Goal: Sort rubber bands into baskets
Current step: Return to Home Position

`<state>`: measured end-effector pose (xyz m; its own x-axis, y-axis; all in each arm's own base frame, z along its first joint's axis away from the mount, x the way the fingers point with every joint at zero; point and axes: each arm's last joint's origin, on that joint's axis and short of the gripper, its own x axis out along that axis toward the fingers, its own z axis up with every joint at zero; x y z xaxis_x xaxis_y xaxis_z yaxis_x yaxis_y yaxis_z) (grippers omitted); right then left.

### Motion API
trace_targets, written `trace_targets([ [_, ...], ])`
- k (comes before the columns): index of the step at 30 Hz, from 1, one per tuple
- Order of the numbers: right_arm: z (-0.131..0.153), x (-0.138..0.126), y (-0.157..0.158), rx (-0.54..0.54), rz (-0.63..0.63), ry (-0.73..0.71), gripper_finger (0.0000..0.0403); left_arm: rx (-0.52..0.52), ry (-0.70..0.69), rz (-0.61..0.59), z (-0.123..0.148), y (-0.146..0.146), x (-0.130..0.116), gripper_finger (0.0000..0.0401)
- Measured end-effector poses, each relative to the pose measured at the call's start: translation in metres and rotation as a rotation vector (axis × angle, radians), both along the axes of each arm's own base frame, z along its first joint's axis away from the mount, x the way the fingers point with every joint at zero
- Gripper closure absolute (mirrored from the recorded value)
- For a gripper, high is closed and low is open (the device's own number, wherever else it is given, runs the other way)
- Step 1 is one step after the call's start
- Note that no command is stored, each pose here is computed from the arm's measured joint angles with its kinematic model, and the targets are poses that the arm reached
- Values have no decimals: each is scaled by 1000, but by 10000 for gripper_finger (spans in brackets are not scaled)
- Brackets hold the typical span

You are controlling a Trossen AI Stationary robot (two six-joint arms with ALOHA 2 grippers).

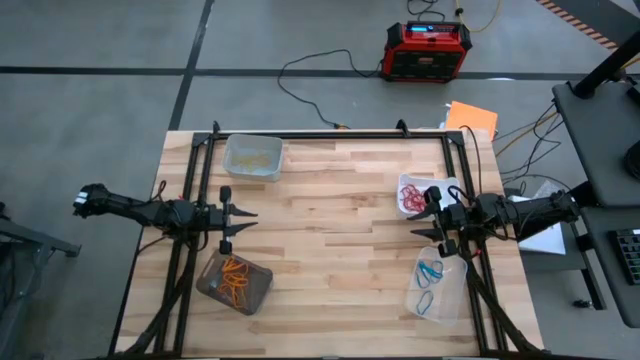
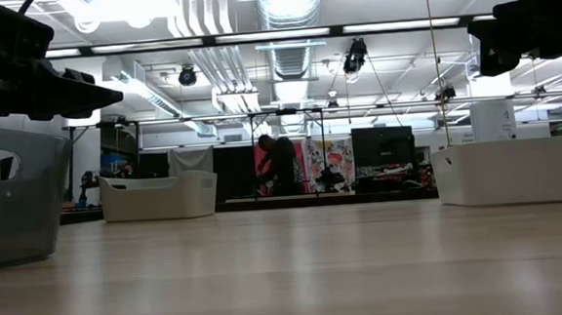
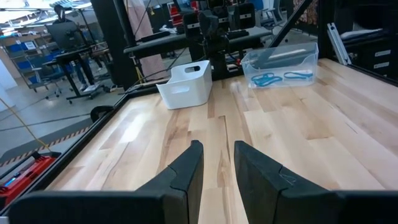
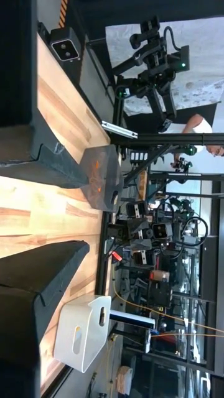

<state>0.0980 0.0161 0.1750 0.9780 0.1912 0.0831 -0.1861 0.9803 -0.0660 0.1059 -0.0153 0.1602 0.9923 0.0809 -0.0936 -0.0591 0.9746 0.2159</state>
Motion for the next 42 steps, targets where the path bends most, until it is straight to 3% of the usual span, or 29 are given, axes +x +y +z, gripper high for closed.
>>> trace_targets([
  [42,3,0,0,1,0,-6,258,0,0,0,0,0,0,326],
])
